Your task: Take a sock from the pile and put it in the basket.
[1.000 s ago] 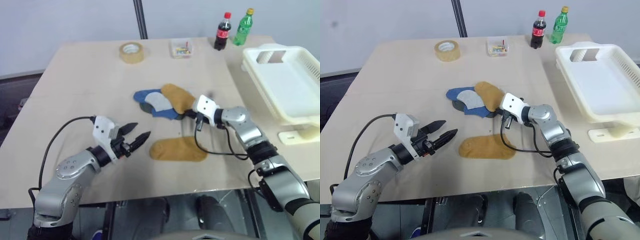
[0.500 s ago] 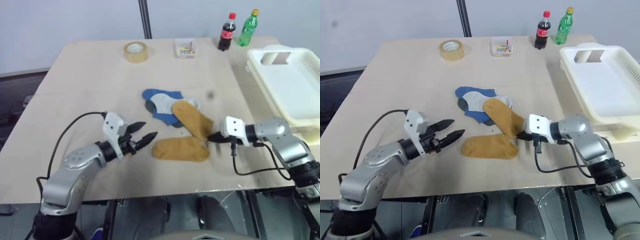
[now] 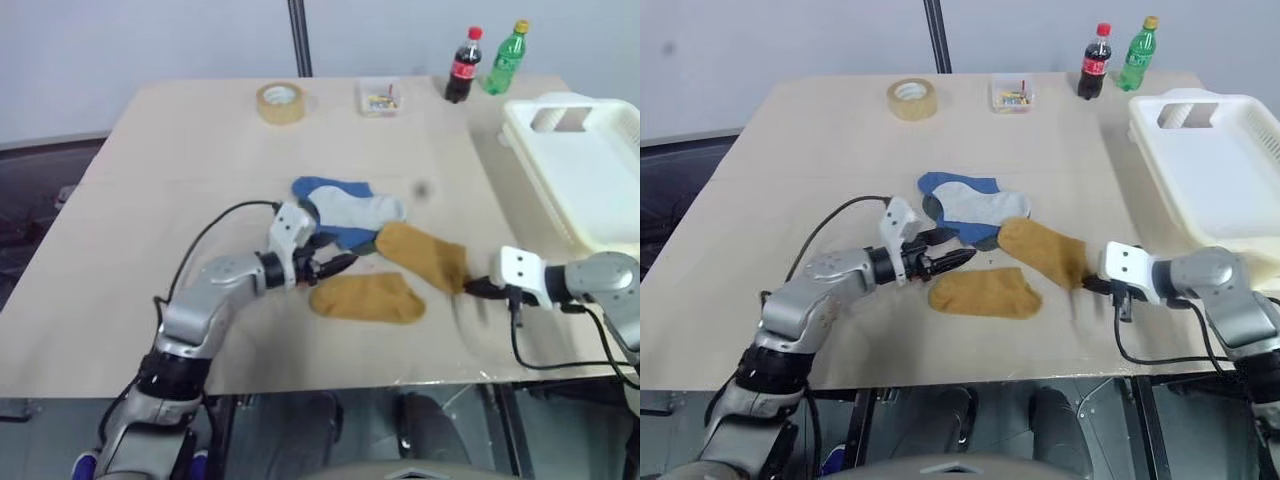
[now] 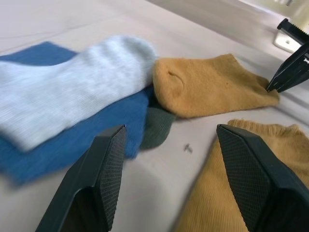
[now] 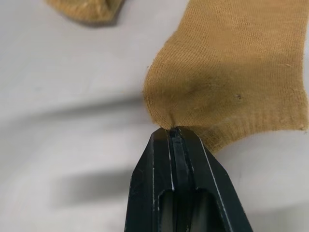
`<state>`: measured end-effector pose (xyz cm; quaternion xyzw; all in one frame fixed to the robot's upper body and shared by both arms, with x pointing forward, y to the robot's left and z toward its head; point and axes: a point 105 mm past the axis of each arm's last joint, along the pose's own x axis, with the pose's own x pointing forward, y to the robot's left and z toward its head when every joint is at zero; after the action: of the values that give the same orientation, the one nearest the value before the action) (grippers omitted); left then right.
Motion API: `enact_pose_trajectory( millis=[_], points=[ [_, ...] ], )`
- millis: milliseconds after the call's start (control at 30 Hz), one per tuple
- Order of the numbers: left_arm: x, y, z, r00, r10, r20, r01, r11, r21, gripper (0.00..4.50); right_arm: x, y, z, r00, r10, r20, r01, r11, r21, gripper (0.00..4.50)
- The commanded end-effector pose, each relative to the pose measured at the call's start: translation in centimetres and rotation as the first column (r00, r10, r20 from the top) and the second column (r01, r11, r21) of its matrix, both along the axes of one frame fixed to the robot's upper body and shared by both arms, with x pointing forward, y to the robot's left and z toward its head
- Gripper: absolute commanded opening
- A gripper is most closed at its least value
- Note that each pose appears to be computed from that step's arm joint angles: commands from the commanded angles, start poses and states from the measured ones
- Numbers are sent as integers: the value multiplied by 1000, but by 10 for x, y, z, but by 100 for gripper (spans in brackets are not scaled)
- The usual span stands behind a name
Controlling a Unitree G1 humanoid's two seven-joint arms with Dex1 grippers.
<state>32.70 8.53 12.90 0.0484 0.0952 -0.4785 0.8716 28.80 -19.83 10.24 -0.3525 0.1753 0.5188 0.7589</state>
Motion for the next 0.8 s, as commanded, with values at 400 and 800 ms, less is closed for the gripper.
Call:
enact_pose_trajectory(
  millis=[400, 800],
  points=[
    [42, -63, -7, 999, -42, 22, 40, 998, 56, 450, 24, -3, 33, 867, -498, -4, 466, 808, 361, 210],
    [39, -76, -19, 996, -89, 27, 87, 994, 67, 44, 7, 2, 21, 858, -505, -90, 505, 799, 326, 218]
  ],
)
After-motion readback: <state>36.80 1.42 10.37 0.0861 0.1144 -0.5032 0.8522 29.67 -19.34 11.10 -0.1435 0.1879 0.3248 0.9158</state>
